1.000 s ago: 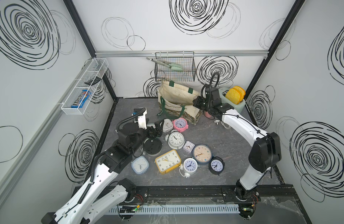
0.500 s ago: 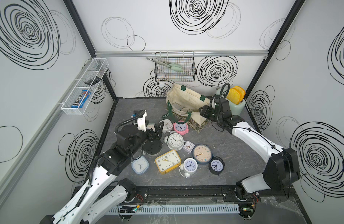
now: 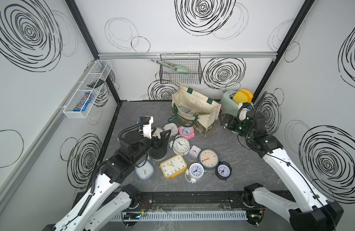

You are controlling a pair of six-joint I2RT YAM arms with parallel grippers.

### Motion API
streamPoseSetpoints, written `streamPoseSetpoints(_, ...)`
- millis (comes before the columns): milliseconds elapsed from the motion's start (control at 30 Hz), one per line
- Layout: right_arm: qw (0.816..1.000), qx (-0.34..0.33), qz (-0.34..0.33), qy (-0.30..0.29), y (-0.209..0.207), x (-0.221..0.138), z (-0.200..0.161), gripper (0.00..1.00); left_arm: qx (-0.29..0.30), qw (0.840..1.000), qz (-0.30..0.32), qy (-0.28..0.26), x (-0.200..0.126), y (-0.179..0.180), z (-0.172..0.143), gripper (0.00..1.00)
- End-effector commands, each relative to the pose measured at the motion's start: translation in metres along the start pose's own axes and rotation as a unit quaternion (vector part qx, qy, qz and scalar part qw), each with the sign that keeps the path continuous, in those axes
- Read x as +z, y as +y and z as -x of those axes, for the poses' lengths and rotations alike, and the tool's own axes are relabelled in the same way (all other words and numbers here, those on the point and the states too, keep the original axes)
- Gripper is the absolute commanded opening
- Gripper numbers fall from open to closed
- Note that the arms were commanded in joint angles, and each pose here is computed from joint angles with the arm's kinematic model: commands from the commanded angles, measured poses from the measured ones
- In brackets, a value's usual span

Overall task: Put the alarm clock into the canvas bag
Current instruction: Adjust the canvas bag at the center of the board, then pick up the alarm from the center of the board.

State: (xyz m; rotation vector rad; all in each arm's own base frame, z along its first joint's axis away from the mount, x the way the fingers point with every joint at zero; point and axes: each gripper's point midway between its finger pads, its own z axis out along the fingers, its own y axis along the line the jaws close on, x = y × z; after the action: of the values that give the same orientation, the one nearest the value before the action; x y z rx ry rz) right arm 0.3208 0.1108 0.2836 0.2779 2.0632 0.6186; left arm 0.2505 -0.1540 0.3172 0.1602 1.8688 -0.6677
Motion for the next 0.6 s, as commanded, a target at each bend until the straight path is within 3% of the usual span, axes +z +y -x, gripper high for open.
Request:
streamPoseSetpoints(0,0.988,0.053,-0.106,0.099,-0.057,-0.018,-0.069,0.97,0.012,1.0,-0.017,0.017,0.0,-0.003,-0.015,0.96)
streamPoseSetpoints(167,0.968,0.105,-0.146,0.176,-0.081,-0.034,-0.14,0.97,0.012,0.999,-0.024,0.035,0.005,-0.002,-0.035,0.96)
streamPoseSetpoints(433,0.933,0.087,-0.181,0.299,-0.091,-0.043,-0.239,0.97,0.008,0.995,-0.067,0.07,0.007,-0.013,-0.059,0.96)
streamPoseSetpoints(567,0.927,0.068,-0.199,0.312,-0.096,-0.046,-0.259,0.97,0.008,0.99,-0.106,0.093,0.004,-0.024,-0.073,0.96)
